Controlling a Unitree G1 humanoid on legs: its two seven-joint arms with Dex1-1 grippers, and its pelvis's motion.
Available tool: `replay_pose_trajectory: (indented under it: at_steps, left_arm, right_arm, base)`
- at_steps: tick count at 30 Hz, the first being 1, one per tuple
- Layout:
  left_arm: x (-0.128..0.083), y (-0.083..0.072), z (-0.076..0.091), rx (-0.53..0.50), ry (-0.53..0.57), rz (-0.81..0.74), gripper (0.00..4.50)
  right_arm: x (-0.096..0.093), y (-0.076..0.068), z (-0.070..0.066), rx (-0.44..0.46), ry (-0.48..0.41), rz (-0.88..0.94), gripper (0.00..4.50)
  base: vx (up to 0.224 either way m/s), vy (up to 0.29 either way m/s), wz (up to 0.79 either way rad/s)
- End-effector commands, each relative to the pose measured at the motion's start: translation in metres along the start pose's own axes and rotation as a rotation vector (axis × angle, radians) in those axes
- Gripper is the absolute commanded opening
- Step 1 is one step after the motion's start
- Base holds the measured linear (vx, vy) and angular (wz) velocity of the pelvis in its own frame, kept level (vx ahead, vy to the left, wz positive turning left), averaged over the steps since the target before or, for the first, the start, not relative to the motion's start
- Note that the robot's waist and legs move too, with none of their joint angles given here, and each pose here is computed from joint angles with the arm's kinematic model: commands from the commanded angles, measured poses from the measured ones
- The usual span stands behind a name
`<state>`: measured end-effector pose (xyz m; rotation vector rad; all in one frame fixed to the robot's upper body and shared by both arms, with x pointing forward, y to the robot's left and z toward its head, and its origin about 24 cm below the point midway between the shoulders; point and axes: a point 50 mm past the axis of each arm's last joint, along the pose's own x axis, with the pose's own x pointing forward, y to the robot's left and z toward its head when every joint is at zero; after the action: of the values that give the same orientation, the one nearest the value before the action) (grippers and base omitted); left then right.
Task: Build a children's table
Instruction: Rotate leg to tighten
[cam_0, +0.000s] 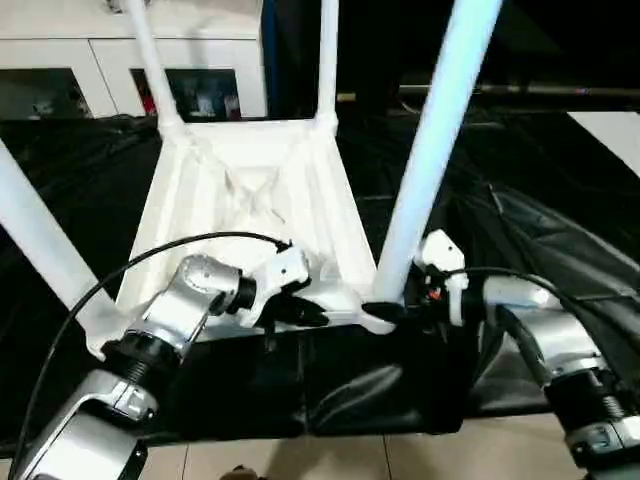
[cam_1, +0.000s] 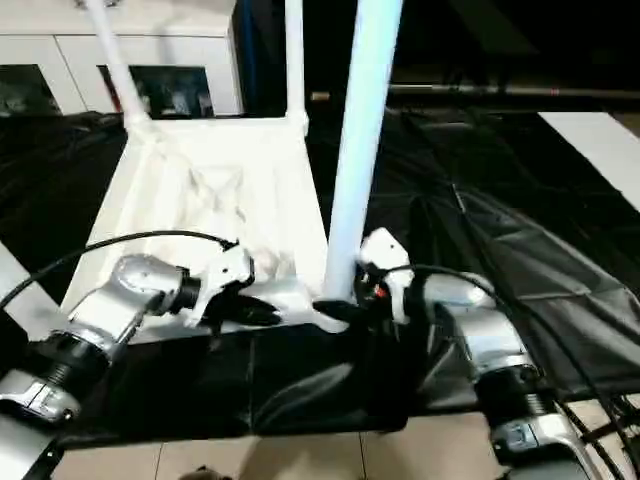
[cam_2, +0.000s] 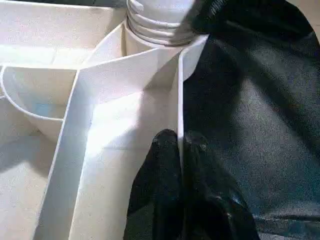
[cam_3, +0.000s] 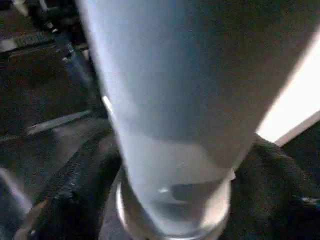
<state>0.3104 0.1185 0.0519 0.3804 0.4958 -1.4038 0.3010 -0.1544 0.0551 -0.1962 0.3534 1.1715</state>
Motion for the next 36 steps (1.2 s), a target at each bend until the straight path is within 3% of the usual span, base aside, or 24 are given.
replay_pose_trajectory:
  at_steps: [1,9,19,22,25,27,28,30,32,36]
  left_arm:
    - [0.004,-0.004,0.014,0.055,-0.044,-0.05,0.0]
    - [0.004,-0.004,0.014,0.051,-0.047,-0.047,0.0]
    - [0.004,-0.005,0.011,0.042,-0.036,-0.052,0.0]
    - [0.009,0.001,0.01,0.013,-0.04,0.053,0.0]
    - [0.02,0.019,0.013,-0.049,-0.053,0.276,0.0]
    - [0.025,0.024,0.015,-0.079,-0.06,0.333,0.0]
    - [0.031,0.03,0.018,-0.136,-0.043,0.424,0.0]
    - [0.033,0.031,0.018,-0.15,-0.035,0.446,0.0]
    - [0.044,0.034,0.025,-0.184,-0.043,0.507,0.0]
    - [0.056,0.032,0.033,-0.173,-0.043,0.506,0.0]
  right_arm:
    - [-0.002,0.001,0.002,-0.017,0.013,0.014,3.24]
    - [-0.002,0.001,0.001,-0.018,0.03,0.027,2.68]
    - [-0.001,0.004,-0.005,-0.025,0.059,0.048,2.62]
    - [0.001,0.003,-0.012,0.041,0.032,-0.021,2.62]
    - [0.01,-0.006,-0.024,0.166,0.028,-0.227,2.61]
    - [0.014,-0.008,-0.03,0.206,0.041,-0.297,2.61]
    - [0.022,-0.009,-0.034,0.26,0.034,-0.403,2.61]
    - [0.024,-0.009,-0.034,0.272,0.029,-0.427,2.61]
    - [0.036,-0.012,-0.034,0.354,0.01,-0.595,2.61]
    - [0.051,-0.01,-0.025,0.341,-0.014,-0.626,2.61]
  base:
    - [0.0,0.0,0.0]
    - [0.0,0.0,0.0]
    - [0.0,0.0,0.0]
    - [0.0,0.0,0.0]
    - [0.0,0.0,0.0]
    - [0.0,0.0,0.0]
    - [0.0,0.0,0.0]
    - [0.0,0.0,0.0]
    - [0.0,0.0,0.0]
    - [0.0,0.0,0.0]
